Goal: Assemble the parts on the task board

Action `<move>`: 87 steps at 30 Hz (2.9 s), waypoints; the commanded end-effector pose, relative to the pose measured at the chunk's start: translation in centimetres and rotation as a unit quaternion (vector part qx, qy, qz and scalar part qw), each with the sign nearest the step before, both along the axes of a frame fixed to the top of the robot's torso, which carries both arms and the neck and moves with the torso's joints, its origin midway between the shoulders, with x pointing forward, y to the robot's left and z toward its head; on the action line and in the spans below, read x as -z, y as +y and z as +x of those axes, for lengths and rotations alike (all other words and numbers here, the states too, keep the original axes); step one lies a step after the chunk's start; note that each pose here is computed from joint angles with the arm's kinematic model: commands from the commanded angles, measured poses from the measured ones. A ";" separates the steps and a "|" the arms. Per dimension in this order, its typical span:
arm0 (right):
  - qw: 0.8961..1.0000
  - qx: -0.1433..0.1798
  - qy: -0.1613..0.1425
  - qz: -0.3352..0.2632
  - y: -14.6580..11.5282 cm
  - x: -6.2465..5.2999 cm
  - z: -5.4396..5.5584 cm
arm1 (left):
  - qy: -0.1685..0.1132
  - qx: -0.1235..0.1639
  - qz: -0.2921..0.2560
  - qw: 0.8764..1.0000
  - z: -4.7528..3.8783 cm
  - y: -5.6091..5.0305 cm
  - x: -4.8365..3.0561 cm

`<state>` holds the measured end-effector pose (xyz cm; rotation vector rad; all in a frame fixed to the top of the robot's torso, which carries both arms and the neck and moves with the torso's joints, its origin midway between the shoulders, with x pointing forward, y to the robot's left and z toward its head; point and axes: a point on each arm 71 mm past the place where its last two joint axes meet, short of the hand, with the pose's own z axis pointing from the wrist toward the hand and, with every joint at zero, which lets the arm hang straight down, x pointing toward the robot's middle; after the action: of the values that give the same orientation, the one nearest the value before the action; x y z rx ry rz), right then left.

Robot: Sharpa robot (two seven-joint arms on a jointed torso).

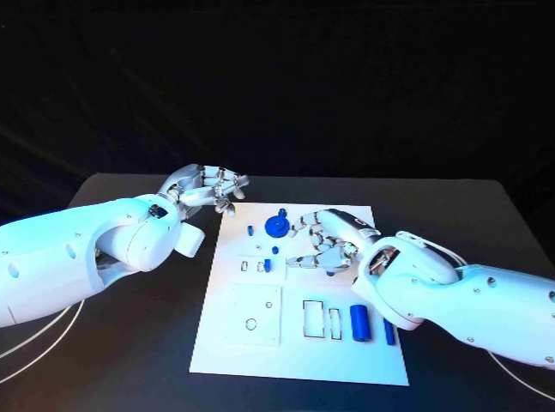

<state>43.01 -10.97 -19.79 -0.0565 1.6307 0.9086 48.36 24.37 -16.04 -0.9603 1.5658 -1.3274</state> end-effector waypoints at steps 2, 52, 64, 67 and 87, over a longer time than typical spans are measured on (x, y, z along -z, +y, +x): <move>0.997 -0.028 0.040 0.057 -1.3 -1.4 -0.3 | 0.048 0.065 0.154 0.985 -0.05 -0.4 1.54; 0.973 0.149 0.087 0.154 -10.3 -4.2 4.4 | 0.108 0.210 0.479 0.845 0.14 -6.4 4.70; 0.973 0.151 0.089 0.153 -10.2 -4.1 4.5 | 0.109 0.219 0.472 0.847 0.03 -7.2 4.74; 0.973 0.151 0.090 0.153 -10.3 -4.1 4.6 | 0.109 0.221 0.472 0.847 0.03 -7.3 4.75; 0.972 0.151 0.092 0.152 -10.1 -4.0 4.6 | 0.115 0.229 0.471 0.844 0.14 -7.9 5.24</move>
<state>47.60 -21.12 -15.80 0.4901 1.5959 0.9327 48.57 16.62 -21.26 -0.1182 2.3556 -0.5269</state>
